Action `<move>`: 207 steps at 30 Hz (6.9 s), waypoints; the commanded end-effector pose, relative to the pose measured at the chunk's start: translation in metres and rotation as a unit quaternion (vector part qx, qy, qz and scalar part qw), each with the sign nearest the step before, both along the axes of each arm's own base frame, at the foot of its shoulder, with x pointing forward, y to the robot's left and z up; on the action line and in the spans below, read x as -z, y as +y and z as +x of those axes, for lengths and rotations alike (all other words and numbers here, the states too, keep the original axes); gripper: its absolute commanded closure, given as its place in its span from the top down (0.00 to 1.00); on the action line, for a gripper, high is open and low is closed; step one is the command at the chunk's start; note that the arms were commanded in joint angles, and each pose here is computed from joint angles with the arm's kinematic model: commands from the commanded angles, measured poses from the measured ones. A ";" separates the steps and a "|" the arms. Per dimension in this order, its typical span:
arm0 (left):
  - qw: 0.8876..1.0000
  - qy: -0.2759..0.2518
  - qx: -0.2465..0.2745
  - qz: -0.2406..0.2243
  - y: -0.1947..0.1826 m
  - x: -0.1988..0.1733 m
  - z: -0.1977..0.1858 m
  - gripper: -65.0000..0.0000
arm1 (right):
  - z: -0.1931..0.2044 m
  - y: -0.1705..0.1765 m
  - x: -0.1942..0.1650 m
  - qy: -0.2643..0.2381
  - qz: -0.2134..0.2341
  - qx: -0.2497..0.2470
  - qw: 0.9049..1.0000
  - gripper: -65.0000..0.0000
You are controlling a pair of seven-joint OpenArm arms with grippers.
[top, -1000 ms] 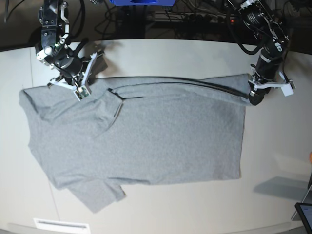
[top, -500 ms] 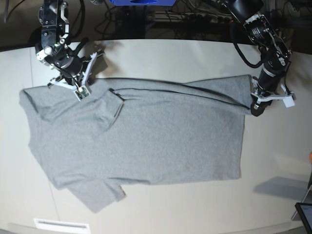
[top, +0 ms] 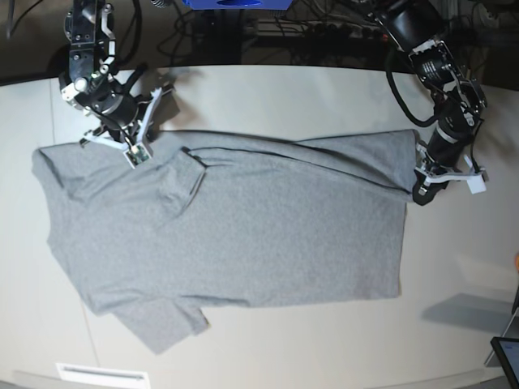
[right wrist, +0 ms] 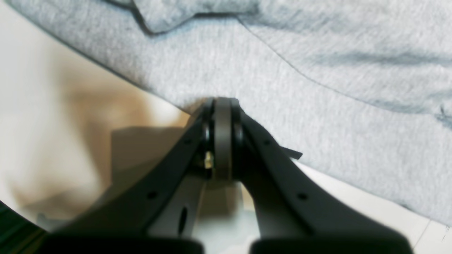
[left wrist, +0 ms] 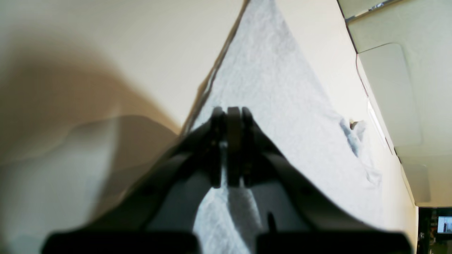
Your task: Fold the T-shirt properly
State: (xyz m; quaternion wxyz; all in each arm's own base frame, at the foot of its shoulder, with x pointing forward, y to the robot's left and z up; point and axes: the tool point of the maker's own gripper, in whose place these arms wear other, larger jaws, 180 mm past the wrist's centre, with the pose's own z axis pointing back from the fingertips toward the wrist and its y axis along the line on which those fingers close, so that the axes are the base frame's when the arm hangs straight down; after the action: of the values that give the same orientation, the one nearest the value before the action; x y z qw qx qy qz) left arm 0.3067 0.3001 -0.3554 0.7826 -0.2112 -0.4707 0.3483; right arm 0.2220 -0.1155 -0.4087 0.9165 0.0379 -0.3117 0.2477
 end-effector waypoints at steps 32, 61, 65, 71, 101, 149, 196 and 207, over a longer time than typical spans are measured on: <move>0.991 0.006 0.053 0.122 0.009 -0.035 -0.015 0.37 | 0.019 0.054 -0.046 -0.077 0.039 -0.082 0.993 0.41; 0.946 0.148 0.174 0.229 -0.012 0.023 -0.069 0.35 | 0.028 0.008 -0.043 -0.079 0.015 -0.016 0.997 0.40; 0.933 0.165 0.211 0.240 -0.007 0.035 -0.075 0.35 | 0.028 0.007 -0.043 -0.078 0.015 -0.015 0.997 0.40; 0.923 0.183 0.218 0.261 0.009 0.033 -0.084 0.35 | 0.028 0.007 -0.043 -0.078 0.015 -0.015 0.997 0.40; 0.942 0.108 0.213 0.237 -0.034 0.009 -0.047 0.00 | 0.022 0.010 -0.038 -0.069 0.016 -0.018 0.997 0.40; 0.856 0.219 0.299 0.361 0.014 0.037 -0.073 0.00 | 0.025 -0.014 -0.015 -0.040 0.000 -0.003 0.999 0.40; 0.857 0.164 0.301 0.385 -0.002 -0.002 -0.078 0.00 | 0.021 0.082 -0.021 -0.040 0.073 -0.085 0.993 0.40; 0.857 0.164 0.301 0.385 -0.002 -0.002 -0.079 0.00 | 0.028 0.091 -0.024 -0.045 0.086 -0.082 0.992 0.39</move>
State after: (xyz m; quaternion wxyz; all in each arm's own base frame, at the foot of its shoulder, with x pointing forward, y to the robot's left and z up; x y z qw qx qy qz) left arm 0.2204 0.2937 -0.3646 0.9409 0.0288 -0.3280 -0.0795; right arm 0.2425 -0.0281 -0.3954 0.8802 0.1234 -0.3472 0.2990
